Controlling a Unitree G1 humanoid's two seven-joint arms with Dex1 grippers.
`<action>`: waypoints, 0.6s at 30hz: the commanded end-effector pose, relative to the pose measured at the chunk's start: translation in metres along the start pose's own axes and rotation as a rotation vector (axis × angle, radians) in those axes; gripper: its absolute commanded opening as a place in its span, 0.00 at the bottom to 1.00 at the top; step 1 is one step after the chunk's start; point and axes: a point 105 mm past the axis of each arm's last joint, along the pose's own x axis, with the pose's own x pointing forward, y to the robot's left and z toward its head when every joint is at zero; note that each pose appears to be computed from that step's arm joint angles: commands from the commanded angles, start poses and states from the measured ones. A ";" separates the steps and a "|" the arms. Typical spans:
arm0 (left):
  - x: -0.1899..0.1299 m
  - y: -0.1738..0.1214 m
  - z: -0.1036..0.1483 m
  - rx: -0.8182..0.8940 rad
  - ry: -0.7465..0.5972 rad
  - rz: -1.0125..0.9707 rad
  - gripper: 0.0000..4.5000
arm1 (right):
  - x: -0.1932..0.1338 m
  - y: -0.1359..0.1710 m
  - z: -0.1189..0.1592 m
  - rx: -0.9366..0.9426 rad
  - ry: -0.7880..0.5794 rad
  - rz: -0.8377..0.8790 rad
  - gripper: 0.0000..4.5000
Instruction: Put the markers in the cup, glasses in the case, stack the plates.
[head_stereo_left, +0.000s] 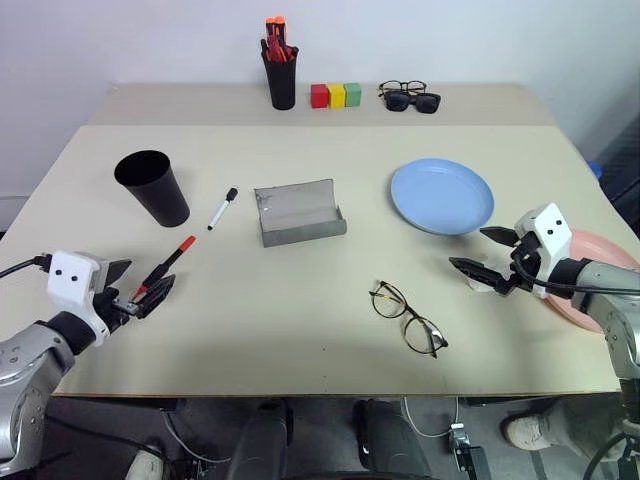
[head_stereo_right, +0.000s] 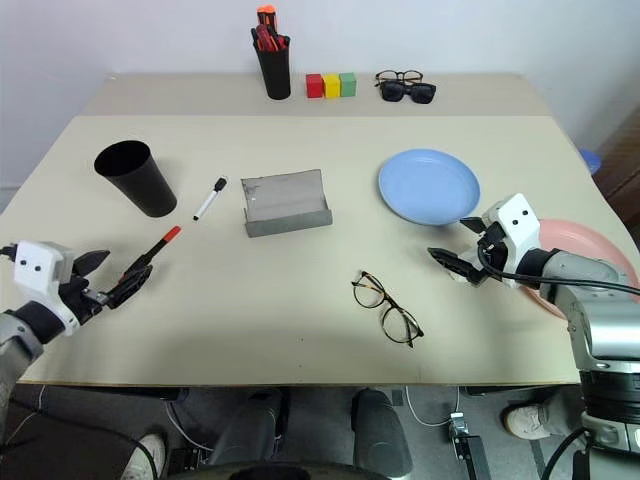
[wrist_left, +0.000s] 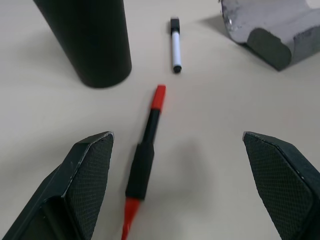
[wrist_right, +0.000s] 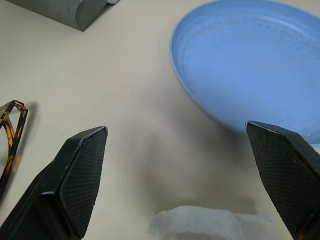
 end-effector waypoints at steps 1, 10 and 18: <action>0.001 0.004 0.006 0.025 -0.025 0.019 0.94 | -0.004 -0.001 0.018 -0.052 -0.055 -0.014 1.00; 0.018 0.025 0.008 0.019 0.102 0.156 0.97 | 0.035 0.056 0.055 -0.063 -0.195 0.180 1.00; 0.058 0.015 0.001 -0.067 0.333 0.107 0.97 | 0.080 0.147 0.093 -0.084 -0.321 0.387 1.00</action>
